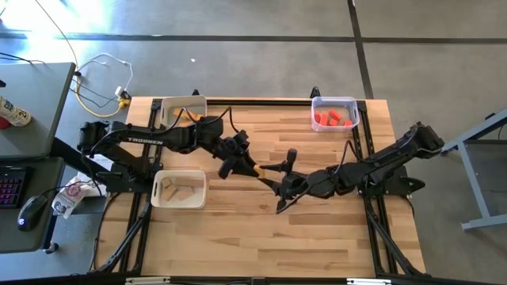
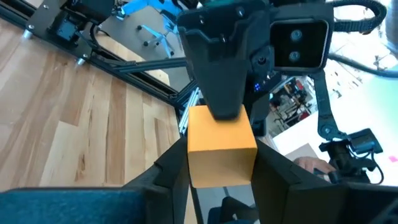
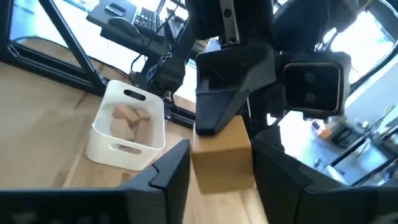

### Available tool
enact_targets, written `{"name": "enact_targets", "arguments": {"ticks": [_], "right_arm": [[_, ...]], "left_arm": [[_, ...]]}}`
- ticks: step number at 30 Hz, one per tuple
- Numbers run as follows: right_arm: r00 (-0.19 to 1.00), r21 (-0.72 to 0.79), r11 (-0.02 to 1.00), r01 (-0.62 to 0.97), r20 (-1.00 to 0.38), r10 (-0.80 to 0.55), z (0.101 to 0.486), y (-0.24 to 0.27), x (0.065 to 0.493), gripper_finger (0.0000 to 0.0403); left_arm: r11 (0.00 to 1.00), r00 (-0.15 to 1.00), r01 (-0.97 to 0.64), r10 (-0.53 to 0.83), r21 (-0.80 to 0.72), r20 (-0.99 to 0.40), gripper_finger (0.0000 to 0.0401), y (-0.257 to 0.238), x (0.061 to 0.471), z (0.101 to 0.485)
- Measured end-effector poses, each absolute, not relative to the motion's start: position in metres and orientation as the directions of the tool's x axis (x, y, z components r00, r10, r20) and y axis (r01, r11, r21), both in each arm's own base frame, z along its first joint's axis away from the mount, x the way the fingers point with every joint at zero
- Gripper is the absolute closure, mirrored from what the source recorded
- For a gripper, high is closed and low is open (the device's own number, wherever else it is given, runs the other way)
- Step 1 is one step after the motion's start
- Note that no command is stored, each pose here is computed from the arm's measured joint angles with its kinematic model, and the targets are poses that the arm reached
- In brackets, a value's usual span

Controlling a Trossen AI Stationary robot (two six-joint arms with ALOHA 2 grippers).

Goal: Sort & place blocks by color
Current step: Put the yellow block into the gray bin

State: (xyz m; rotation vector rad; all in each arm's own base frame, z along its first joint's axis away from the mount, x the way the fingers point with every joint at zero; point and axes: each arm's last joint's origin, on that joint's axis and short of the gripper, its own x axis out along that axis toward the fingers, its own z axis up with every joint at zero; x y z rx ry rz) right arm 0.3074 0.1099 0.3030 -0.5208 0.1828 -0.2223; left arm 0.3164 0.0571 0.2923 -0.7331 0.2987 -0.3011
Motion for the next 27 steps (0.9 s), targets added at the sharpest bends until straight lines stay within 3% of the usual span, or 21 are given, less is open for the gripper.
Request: {"name": "enact_targets", "arguments": {"ticks": [7,14,20,27], "right_arm": [[0.938,-0.451,0.866,0.215,-0.152,-0.312,0.299,0.101,0.309,0.0187],[0.909,-0.457,0.848,0.268,-0.173,-0.38,0.296,0.099,0.307,0.0176],[0.902,-0.41,0.87,0.274,-0.205,-0.381,0.292,0.099,0.306,0.0176],[0.89,-0.389,0.88,0.272,-0.246,-0.383,0.287,0.099,0.305,0.0176]], "left_arm": [[0.706,0.901,0.19,-0.402,-0.682,-0.165,0.0295,0.059,0.315,0.292],[0.739,0.902,0.084,-0.341,-0.668,-0.264,0.0295,0.084,0.303,0.283],[0.796,0.891,-0.143,-0.155,-0.589,-0.426,0.0293,0.118,0.285,0.267],[0.797,0.782,-0.436,0.106,-0.418,-0.615,0.0292,0.155,0.257,0.251]]}}
